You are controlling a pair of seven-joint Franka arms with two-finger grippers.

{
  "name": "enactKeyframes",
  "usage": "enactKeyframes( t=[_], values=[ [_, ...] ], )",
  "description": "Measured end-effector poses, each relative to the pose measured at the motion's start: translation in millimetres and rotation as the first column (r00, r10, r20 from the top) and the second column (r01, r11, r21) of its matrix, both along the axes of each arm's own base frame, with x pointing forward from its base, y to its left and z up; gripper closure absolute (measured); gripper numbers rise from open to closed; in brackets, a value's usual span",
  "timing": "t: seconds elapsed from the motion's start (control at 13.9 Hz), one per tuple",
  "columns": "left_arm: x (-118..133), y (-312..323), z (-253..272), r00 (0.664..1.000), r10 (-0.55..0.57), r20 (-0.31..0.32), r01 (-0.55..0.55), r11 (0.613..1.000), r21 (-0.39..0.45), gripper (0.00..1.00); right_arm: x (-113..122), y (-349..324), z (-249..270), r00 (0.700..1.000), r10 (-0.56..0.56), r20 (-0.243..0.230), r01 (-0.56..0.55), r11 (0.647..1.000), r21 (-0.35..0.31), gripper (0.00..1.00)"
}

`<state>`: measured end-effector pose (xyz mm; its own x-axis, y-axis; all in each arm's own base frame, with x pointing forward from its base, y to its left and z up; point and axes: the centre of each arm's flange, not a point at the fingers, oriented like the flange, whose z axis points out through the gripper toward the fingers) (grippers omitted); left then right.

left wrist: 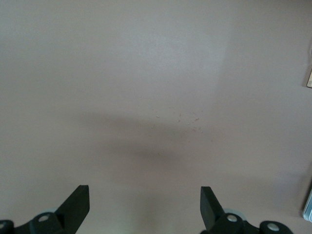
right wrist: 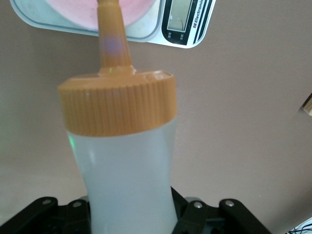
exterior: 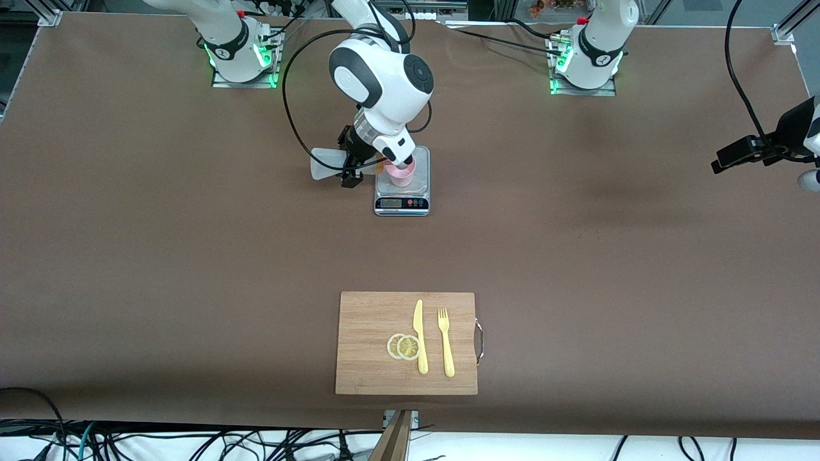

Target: Add sauce to pink cup with both arms

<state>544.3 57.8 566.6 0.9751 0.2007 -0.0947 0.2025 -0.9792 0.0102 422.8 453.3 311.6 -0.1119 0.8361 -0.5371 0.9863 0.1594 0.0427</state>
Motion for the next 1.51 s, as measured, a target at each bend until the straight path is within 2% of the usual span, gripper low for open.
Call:
enactKeyframes(
  t=[1.51],
  values=[
    [0.8, -1.7, -2.5, 1.000, -0.003, -0.005, 0.003, 1.000, -0.001, 0.00, 4.0, -4.4, 0.0, 1.000, -0.001, 0.000, 0.001, 1.000, -0.015, 0.68]
  ],
)
